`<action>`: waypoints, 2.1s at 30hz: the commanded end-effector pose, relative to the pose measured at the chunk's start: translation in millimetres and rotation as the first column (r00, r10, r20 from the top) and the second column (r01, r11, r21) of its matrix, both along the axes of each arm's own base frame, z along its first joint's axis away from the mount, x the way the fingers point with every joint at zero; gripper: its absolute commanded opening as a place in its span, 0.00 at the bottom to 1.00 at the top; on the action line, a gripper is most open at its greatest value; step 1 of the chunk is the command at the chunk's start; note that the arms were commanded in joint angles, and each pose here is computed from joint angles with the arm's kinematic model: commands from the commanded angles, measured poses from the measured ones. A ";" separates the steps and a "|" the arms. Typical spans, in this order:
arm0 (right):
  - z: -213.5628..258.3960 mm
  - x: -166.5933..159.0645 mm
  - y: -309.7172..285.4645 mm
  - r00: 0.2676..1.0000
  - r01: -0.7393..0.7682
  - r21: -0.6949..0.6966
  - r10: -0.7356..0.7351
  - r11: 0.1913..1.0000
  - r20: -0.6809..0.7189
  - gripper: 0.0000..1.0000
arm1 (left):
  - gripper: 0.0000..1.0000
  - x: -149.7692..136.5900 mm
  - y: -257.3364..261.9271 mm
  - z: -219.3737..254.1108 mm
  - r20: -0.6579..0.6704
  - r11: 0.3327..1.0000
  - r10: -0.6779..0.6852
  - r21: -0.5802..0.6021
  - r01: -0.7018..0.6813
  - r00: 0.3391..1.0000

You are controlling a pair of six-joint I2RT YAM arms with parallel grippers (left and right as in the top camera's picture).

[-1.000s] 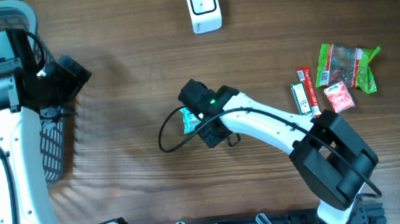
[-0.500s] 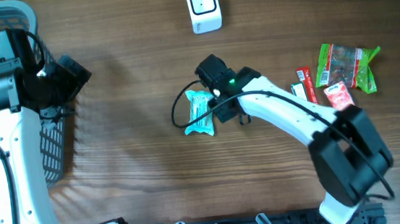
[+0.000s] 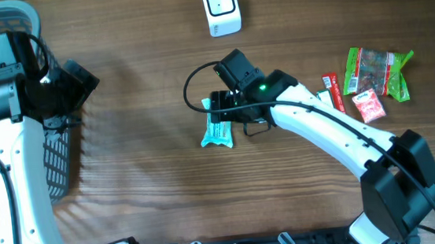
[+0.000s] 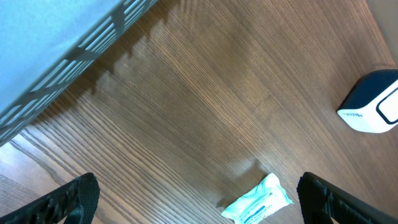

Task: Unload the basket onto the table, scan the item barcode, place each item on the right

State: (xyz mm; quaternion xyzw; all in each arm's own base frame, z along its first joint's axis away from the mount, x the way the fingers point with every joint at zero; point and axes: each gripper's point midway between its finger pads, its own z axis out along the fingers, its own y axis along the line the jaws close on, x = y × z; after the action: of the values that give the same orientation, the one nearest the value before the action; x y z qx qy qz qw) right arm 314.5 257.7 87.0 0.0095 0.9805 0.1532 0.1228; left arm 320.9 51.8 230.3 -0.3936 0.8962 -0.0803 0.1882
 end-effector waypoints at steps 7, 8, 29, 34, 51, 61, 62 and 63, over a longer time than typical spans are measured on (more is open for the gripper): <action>-32.0 1.7 11.3 0.999 -0.037 0.009 0.037 0.999 0.011 0.60 | 1.00 -0.6 6.2 -2.5 -0.007 1.000 0.025 0.008 -0.025 1.000; -32.4 2.6 12.2 0.999 -0.035 0.012 0.035 0.999 0.013 0.60 | 1.00 -0.6 6.2 -2.5 -0.007 1.000 0.025 0.008 -0.025 1.000; -16.5 29.3 -8.7 0.984 -0.159 -0.015 0.160 0.987 0.083 0.04 | 1.00 -0.6 6.2 -2.5 -0.007 1.000 0.025 0.008 -0.025 1.000; 30.4 56.0 -116.5 0.950 0.088 -0.520 0.086 0.849 0.302 0.04 | 1.00 -0.6 6.2 -2.5 -0.007 1.000 0.025 0.008 -0.025 1.000; -23.8 64.1 -163.5 0.938 0.215 -0.894 0.172 0.393 0.301 0.05 | 1.00 -0.6 6.2 -2.5 -0.007 1.000 0.026 0.008 -0.026 1.000; -93.8 37.2 -119.8 0.969 0.029 -0.850 0.193 0.527 0.153 0.09 | 1.00 -0.6 6.2 -2.5 -0.007 1.000 0.025 0.008 -0.025 1.000; -102.9 31.5 -111.2 0.976 0.000 -0.814 0.178 0.581 0.127 0.11 | 1.00 -0.6 6.2 -2.5 -0.007 1.000 0.025 0.008 -0.025 1.000; -113.3 25.2 -100.2 0.981 -0.044 -0.765 0.172 0.642 0.088 0.13 | 1.00 -0.6 6.2 -2.5 -0.007 1.000 0.025 0.008 -0.025 1.000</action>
State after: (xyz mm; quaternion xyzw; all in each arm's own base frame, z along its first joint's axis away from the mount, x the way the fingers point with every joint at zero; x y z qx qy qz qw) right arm 367.4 126.2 26.2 -0.1154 0.8786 -0.3850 0.2578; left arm 320.9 51.8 230.3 -0.3938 0.8961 -0.0803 0.1882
